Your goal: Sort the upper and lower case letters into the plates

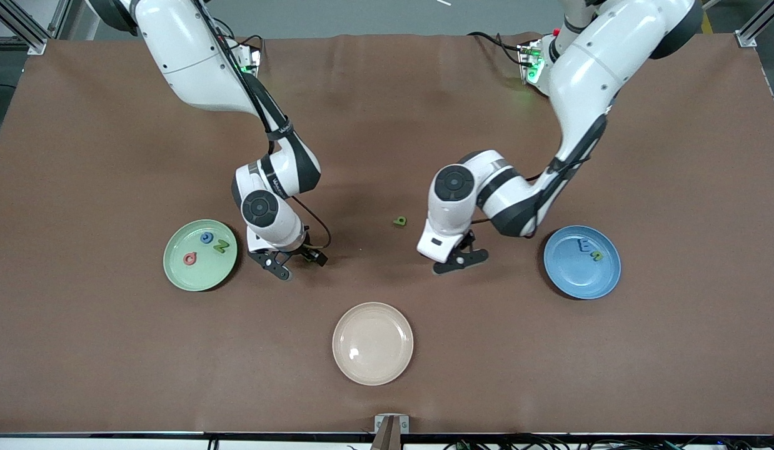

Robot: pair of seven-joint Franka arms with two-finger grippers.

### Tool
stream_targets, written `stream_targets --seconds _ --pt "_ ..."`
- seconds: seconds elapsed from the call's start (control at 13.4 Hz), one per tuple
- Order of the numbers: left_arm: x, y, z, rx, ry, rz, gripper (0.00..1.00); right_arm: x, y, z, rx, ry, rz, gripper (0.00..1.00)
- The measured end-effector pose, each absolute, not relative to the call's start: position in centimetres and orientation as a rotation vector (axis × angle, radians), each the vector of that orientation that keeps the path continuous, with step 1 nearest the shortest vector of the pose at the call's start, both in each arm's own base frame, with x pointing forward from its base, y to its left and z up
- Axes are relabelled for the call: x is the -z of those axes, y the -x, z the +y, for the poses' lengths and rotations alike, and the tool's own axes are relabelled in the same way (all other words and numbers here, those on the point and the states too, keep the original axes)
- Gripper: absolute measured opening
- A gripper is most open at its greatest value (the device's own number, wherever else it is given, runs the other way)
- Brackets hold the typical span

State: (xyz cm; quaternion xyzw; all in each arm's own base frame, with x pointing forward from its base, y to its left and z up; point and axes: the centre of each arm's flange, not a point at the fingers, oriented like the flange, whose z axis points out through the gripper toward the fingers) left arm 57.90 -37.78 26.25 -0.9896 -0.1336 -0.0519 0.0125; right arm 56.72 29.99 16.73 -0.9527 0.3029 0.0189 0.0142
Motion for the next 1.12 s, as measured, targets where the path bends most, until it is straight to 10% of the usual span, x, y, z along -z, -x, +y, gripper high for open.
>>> stream_targets --seconds 0.37,0.75,1.12 --pt "-29.5 -60.1 -22.0 0.025 3.151 -0.316 0.27 -17.2 -56.5 31.2 -0.045 2.965 0.938 0.79" --pt "-24.5 -57.9 -10.2 -0.006 3.131 -0.184 0.27 -18.1 -57.1 31.3 -0.025 2.957 0.938 0.26" --pt "-22.5 -56.2 -8.6 -0.011 3.121 -0.089 0.27 -18.9 -58.7 28.5 -0.112 3.01 0.96 0.25"
